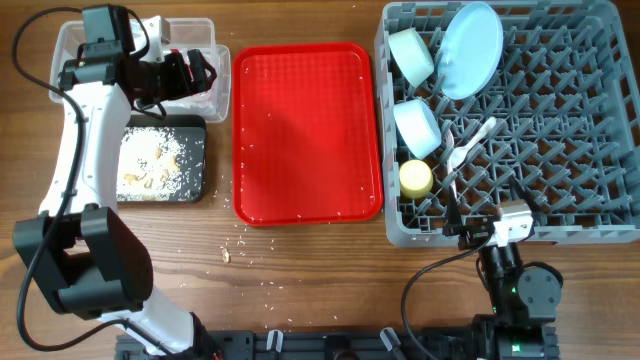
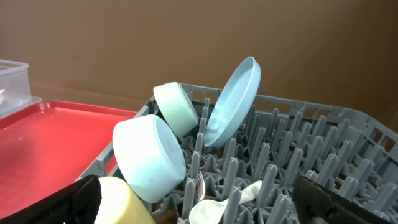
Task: Sort waste into correct bins and load items into the dishwasher rack
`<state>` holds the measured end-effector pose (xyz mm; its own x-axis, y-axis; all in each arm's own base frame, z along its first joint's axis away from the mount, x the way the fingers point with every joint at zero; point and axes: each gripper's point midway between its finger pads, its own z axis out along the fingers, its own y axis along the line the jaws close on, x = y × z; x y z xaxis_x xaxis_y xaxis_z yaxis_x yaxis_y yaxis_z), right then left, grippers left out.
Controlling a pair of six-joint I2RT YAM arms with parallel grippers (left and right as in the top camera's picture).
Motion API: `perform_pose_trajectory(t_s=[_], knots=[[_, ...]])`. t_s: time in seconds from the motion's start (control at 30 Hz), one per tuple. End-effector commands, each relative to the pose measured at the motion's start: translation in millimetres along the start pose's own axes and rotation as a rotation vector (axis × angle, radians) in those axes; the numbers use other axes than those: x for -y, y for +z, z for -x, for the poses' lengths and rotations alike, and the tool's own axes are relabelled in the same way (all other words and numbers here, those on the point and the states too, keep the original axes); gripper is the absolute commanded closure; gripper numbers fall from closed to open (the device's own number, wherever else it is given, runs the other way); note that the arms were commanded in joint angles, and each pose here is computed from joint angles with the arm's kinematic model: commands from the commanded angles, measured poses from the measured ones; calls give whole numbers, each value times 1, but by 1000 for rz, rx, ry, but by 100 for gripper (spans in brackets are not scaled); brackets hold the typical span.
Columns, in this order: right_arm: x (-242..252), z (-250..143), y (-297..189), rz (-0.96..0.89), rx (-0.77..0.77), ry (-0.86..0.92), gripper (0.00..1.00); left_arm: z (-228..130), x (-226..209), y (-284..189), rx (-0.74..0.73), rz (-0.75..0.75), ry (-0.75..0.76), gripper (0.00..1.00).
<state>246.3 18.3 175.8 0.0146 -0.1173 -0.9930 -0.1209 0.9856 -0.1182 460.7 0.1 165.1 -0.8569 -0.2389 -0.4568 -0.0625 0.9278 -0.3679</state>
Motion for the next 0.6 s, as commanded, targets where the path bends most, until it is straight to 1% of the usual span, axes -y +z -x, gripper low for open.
perform_pose_trajectory(t_s=[0.0, 0.03, 0.07, 0.1, 0.17, 0.23, 0.27, 0.33, 0.37, 0.43, 0.47, 0.57], knots=[[-2, 3, -1, 10, 16, -15, 0, 20, 10, -32, 110, 26, 77, 0], [-2, 3, -1, 11, 15, -14, 0, 29, 17, -44, 162, 23, 98, 0], [-2, 3, -1, 11, 16, -14, 0, 42, 26, -64, 245, 16, 127, 0], [-2, 3, -1, 10, 15, -14, 0, 45, 29, -73, 280, 14, 139, 0], [-2, 3, -1, 11, 16, -14, 0, 46, 37, -100, 377, 19, 167, 0], [-2, 3, -1, 11, 16, -14, 0, 38, 41, -119, 442, 19, 187, 0], [-2, 3, -1, 10, 15, -15, 0, 26, 43, -134, 503, 24, 202, 0], [-2, 3, -1, 11, 16, -14, 0, 6, 43, -147, 576, 21, 223, 0], [-2, 3, -1, 11, 15, -15, 0, -10, 43, -155, 633, 20, 239, 0], [-2, 3, -1, 11, 15, -15, 0, -37, 40, -160, 689, 17, 254, 0], [-2, 3, -1, 11, 15, -14, 0, -56, 36, -163, 723, 24, 259, 0], [-2, 3, -1, 10, 15, -15, 0, -95, 25, -160, 779, 40, 265, 0]])
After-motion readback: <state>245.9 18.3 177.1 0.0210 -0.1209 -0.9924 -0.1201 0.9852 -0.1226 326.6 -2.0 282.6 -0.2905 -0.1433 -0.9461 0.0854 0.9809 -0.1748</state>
